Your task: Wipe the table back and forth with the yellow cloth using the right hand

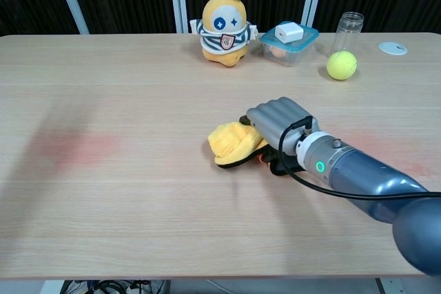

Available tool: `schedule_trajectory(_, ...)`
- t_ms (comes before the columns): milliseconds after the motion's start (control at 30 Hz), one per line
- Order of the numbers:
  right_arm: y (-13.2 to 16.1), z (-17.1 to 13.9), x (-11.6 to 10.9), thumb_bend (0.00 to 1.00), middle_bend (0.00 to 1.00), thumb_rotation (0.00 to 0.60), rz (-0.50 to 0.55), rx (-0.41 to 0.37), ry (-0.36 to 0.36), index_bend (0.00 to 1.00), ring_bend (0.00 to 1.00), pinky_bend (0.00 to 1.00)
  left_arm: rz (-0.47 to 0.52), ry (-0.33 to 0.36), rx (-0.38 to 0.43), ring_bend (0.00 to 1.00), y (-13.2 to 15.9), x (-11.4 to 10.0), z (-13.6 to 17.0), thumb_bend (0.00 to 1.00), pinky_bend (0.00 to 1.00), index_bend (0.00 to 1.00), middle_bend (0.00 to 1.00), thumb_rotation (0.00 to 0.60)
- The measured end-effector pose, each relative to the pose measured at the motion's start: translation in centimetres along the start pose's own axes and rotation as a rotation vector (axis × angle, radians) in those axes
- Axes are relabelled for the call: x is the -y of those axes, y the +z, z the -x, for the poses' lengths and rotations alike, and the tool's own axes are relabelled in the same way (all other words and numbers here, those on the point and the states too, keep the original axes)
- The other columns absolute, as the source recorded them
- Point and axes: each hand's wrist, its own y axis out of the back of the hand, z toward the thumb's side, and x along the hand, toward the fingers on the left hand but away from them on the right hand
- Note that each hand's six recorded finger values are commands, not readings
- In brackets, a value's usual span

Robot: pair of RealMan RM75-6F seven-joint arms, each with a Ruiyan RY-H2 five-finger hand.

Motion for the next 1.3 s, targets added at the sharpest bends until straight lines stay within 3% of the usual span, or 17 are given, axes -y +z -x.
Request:
schedule_trajectory(333,4.8,0.0,0.3,0.61,0.6,0.6,0.021,-0.104,0.007,0.68,0.64,0.71,0.003,-0.002,-0.004,0.0,-0.1,0.0,-0.1,0.02,0.03,0.0,0.0,0.6)
schedule_trajectory(500,5.2,0.2,0.2,0.61,0.6,0.6,0.013,-0.114,-0.001,0.68,0.64,0.71,0.003,0.0,-0.009,0.0,-0.2,-0.1,-0.1,0.02,0.03,0.0,0.0,0.6)
schedule_trajectory(800,0.4,1.2,0.2,0.61,0.6,0.6,-0.011,0.03,-0.011,0.68,0.64,0.71,0.003,-0.001,-0.009,0.0,-0.1,0.0,-0.1,0.02,0.03,0.0,0.0,0.6)
schedule_trajectory(1300,-8.6,0.2,-2.1,0.62,0.6,0.6,-0.063,0.245,-0.062,0.68,0.64,0.71,0.002,0.005,-0.009,0.0,-0.1,-0.1,-0.1,0.02,0.03,0.0,0.0,0.6)
